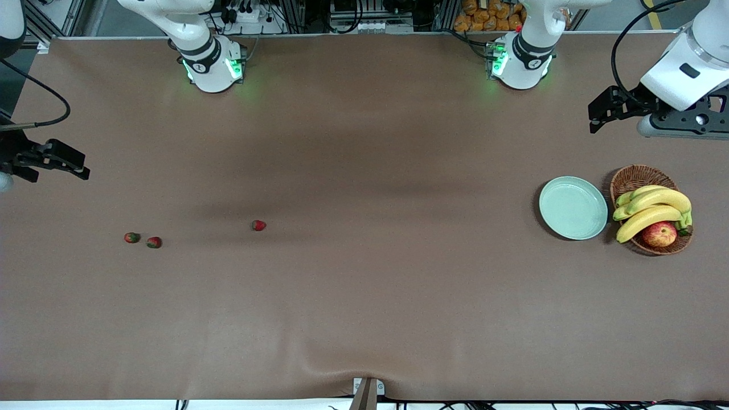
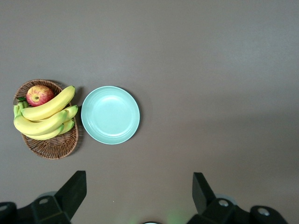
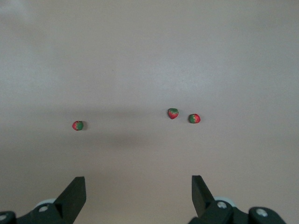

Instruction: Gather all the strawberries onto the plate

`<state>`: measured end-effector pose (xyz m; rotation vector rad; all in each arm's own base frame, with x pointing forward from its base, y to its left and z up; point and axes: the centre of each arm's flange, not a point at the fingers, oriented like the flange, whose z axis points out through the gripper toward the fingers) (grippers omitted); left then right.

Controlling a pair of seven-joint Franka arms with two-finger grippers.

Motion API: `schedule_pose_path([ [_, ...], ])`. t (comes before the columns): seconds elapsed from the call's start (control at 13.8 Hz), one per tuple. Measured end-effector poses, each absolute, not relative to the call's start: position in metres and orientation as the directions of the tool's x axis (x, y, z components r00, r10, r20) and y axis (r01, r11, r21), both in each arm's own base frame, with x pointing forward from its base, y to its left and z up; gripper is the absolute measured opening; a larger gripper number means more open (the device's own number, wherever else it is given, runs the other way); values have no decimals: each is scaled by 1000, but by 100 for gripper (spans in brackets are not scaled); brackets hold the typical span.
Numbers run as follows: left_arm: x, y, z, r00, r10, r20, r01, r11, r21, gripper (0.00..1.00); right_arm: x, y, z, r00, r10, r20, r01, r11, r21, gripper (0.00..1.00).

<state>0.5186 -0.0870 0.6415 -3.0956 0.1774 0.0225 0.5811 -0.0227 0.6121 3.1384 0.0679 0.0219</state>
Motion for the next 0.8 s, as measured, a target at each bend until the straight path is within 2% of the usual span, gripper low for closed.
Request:
schedule_pose_path([
  [0.8, 518, -90, 642, 993, -119, -17, -120, -992, -36, 100, 584, -23, 606, 999, 43, 6, 43, -999, 2, 100],
])
